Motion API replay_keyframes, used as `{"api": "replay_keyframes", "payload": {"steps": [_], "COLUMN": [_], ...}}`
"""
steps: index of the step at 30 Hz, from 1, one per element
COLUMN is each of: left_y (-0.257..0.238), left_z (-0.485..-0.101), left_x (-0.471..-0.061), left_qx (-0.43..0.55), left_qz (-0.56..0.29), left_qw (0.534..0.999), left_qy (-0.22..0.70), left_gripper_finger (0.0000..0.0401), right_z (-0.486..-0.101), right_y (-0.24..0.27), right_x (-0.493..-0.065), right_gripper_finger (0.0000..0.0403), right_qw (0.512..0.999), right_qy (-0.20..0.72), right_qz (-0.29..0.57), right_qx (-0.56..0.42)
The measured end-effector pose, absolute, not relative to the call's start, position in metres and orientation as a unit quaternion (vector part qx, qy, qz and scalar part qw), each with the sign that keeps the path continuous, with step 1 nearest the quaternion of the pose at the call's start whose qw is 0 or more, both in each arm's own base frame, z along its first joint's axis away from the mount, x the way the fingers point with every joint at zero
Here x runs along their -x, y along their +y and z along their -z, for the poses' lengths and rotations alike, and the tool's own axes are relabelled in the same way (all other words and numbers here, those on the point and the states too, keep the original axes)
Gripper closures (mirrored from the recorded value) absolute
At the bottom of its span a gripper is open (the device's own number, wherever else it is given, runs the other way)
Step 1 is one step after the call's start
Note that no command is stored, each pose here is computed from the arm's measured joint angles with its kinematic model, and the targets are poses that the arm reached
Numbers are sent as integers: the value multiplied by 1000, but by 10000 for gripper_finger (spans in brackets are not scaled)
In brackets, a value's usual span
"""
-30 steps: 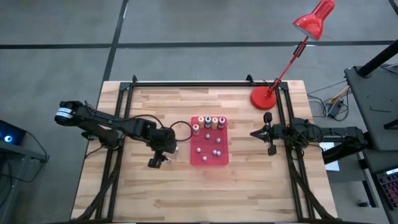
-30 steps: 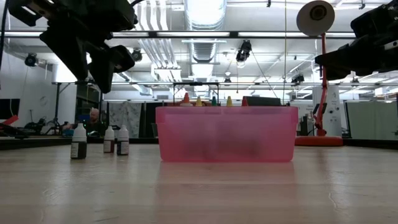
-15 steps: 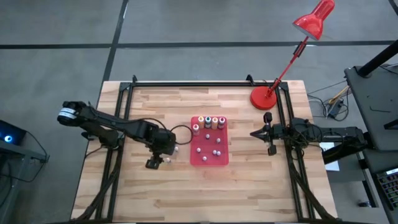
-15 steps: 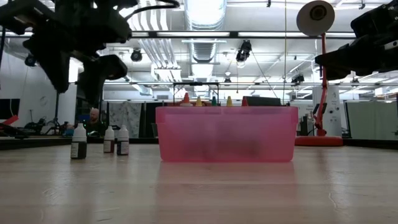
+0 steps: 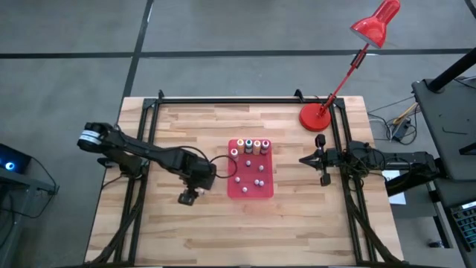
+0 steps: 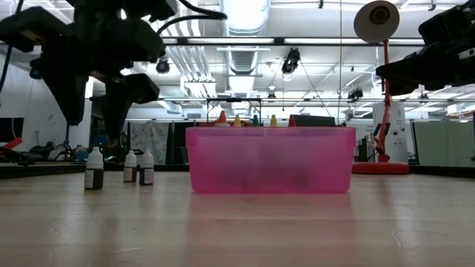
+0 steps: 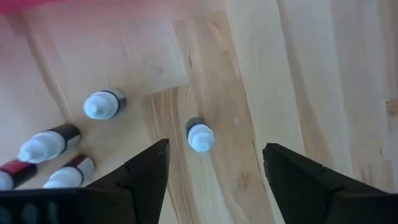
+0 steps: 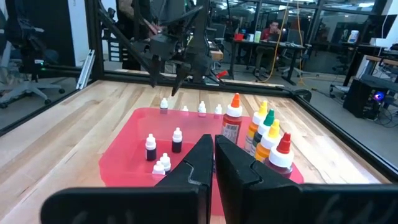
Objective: Pick & Place food coloring
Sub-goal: Put the small food coloring bottle into the red bin
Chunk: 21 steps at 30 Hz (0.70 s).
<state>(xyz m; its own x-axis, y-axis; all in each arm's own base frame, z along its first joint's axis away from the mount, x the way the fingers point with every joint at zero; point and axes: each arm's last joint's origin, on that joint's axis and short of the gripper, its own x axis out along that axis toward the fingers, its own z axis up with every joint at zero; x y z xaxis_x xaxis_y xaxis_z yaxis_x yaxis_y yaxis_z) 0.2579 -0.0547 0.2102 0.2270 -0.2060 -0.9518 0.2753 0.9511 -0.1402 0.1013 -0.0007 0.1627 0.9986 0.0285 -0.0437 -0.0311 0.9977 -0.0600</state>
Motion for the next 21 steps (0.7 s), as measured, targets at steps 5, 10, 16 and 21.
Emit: {"api": "replay_keyframes", "payload": {"steps": [5,10,16,21], "left_y": [-56,-57,-58,-58], "left_z": [-200,-190,-179,-171], "left_x": [-265,-271,-275,-275], "left_qx": [-28,-28,-28,-16], "left_qz": [152,152,151,141], "left_qw": [779,774,768,766], "left_qy": [608,614,622,626], "left_gripper_finger": [172,172,172,172], "right_z": [-163,-163,-163,-163], "right_y": [-1,-1,-1,-1], "right_x": [-101,-101,-101,-101], "right_gripper_finger": [394,394,394,394], "right_qw": [999,999,999,999], "right_qy": [22,21,22,22], "right_qz": [-15,-15,-15,-15], "right_qx": [30,30,30,31]}}
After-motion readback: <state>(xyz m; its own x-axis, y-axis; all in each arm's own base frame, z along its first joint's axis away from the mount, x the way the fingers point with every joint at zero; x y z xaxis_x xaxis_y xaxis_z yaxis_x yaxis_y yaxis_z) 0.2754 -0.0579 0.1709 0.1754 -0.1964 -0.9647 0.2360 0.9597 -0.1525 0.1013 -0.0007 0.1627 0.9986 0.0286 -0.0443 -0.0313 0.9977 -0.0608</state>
